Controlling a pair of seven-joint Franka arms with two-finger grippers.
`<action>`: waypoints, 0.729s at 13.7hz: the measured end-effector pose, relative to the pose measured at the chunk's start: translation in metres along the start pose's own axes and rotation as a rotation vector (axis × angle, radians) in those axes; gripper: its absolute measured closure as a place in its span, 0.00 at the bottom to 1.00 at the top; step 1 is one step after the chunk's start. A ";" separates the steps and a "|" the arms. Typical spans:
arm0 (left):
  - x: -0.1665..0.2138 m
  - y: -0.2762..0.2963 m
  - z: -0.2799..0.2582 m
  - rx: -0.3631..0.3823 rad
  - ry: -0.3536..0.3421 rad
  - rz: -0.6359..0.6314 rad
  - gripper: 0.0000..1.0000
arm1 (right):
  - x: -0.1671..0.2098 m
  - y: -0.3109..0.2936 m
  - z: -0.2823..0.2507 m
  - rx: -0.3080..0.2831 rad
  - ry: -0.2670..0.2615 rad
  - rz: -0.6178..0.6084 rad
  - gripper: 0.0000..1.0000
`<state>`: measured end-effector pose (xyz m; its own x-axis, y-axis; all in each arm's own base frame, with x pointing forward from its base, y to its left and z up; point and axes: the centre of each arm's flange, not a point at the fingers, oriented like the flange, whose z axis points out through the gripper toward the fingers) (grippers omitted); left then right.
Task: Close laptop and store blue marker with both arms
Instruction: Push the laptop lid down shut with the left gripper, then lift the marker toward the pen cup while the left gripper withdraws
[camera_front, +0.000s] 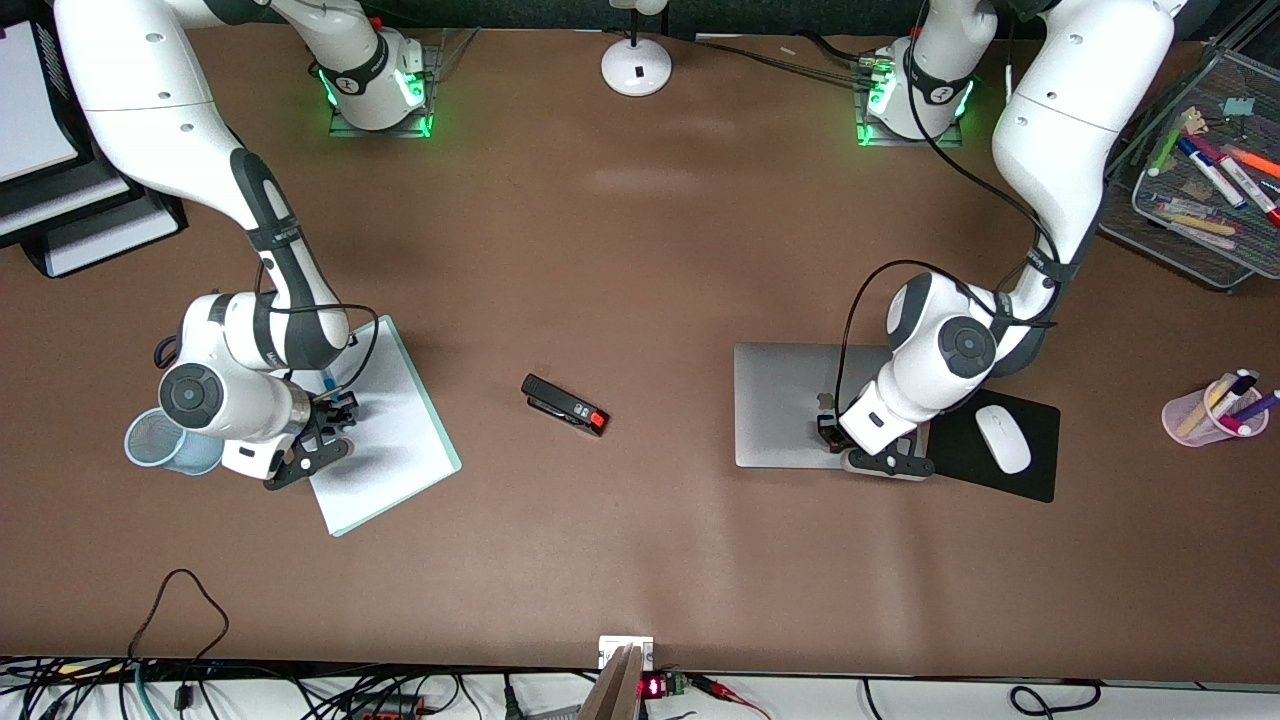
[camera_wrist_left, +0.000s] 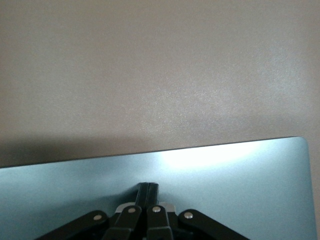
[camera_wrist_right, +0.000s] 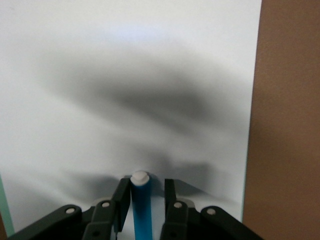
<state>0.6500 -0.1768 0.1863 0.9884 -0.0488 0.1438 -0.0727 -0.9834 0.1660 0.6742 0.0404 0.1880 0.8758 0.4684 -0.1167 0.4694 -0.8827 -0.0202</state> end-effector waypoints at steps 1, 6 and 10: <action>0.000 0.000 0.000 0.000 0.000 0.000 0.99 | 0.000 0.000 0.000 0.000 0.000 0.000 0.66; 0.001 -0.002 -0.001 0.002 0.003 -0.002 0.99 | 0.000 0.000 0.000 0.000 0.001 0.000 0.70; 0.013 -0.005 -0.024 0.023 -0.026 -0.004 0.99 | 0.000 0.000 0.001 0.000 0.000 0.000 0.70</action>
<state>0.6603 -0.1682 0.2102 0.9919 -0.0490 0.1176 -0.0659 -0.9873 0.1445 0.6741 0.0405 0.1872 0.8756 0.4685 -0.1171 0.4695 -0.8827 -0.0205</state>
